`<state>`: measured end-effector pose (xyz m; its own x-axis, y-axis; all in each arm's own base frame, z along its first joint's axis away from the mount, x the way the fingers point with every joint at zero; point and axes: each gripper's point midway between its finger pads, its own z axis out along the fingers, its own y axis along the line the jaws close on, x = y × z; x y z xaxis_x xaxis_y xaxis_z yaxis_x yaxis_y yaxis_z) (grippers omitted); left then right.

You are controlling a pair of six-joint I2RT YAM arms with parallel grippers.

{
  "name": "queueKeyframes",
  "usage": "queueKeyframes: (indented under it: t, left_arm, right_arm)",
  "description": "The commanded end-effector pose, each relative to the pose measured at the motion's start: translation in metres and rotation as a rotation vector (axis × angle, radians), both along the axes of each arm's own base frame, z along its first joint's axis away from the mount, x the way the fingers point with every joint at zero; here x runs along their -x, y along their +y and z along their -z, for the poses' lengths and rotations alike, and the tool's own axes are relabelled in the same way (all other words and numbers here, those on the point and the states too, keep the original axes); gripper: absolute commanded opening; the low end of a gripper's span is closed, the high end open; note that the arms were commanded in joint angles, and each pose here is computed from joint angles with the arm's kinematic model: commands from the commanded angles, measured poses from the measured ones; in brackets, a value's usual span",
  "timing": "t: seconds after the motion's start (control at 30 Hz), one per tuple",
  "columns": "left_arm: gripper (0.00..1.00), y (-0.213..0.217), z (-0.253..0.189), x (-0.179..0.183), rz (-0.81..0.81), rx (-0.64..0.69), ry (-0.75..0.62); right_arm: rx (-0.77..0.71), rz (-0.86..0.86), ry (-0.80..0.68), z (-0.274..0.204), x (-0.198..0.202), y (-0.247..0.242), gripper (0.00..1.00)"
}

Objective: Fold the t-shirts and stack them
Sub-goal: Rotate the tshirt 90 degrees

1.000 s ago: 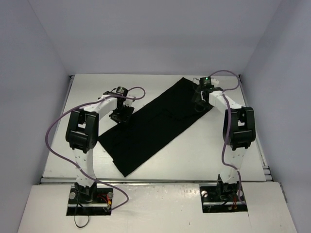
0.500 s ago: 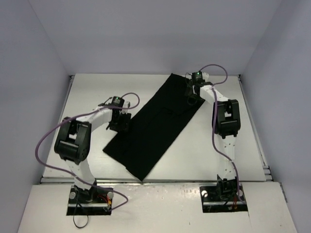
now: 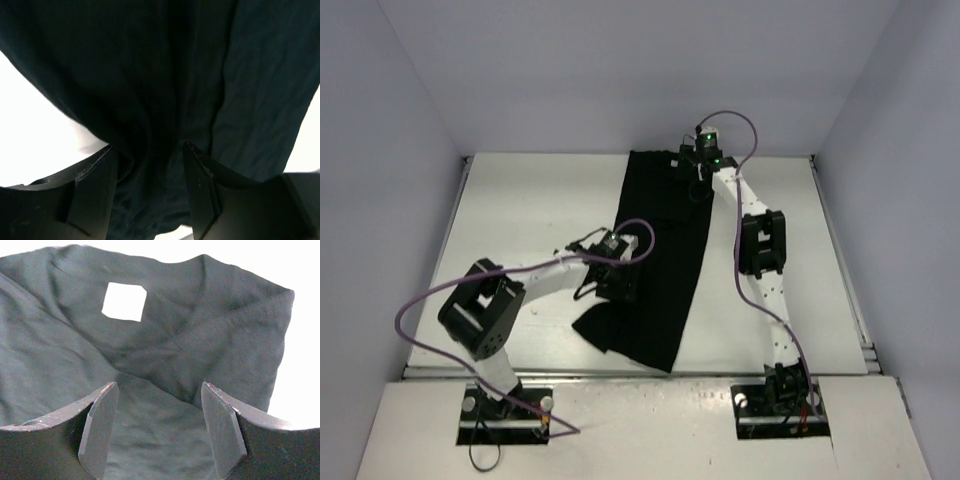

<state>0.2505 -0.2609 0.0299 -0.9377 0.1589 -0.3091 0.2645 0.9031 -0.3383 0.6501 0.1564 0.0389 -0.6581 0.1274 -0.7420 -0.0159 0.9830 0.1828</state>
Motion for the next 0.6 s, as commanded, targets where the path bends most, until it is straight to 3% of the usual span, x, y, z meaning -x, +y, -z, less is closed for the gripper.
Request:
queueKeyframes:
  t: [0.0,0.1,0.13,0.23,0.5,0.57]
  left_arm:
    - [0.48,0.03,0.005,0.037,-0.114,-0.077,0.11]
    - [0.49,0.039,-0.036,0.022,-0.121,-0.077,-0.023]
    - [0.49,0.04,-0.042,0.02,-0.12,-0.076,-0.041]
    - [0.49,0.054,-0.07,0.011,-0.109,-0.107,-0.123]
    - [0.5,0.065,-0.079,0.013,-0.084,-0.114,-0.171]
    - [0.5,0.061,-0.083,0.004,-0.057,-0.118,-0.202]
  right_arm:
    - [-0.022,-0.09,-0.219,-0.105,-0.019,0.026,0.65]
    - [-0.008,-0.082,-0.27,-0.148,-0.009,0.021,0.66]
    - [0.004,-0.074,-0.251,-0.141,-0.005,0.018,0.66]
    - [0.027,-0.057,-0.274,-0.193,0.036,0.001,0.67]
    - [0.008,-0.044,-0.063,-0.153,0.191,-0.015,0.67]
    - [0.004,-0.03,0.021,-0.12,0.229,-0.02,0.67]
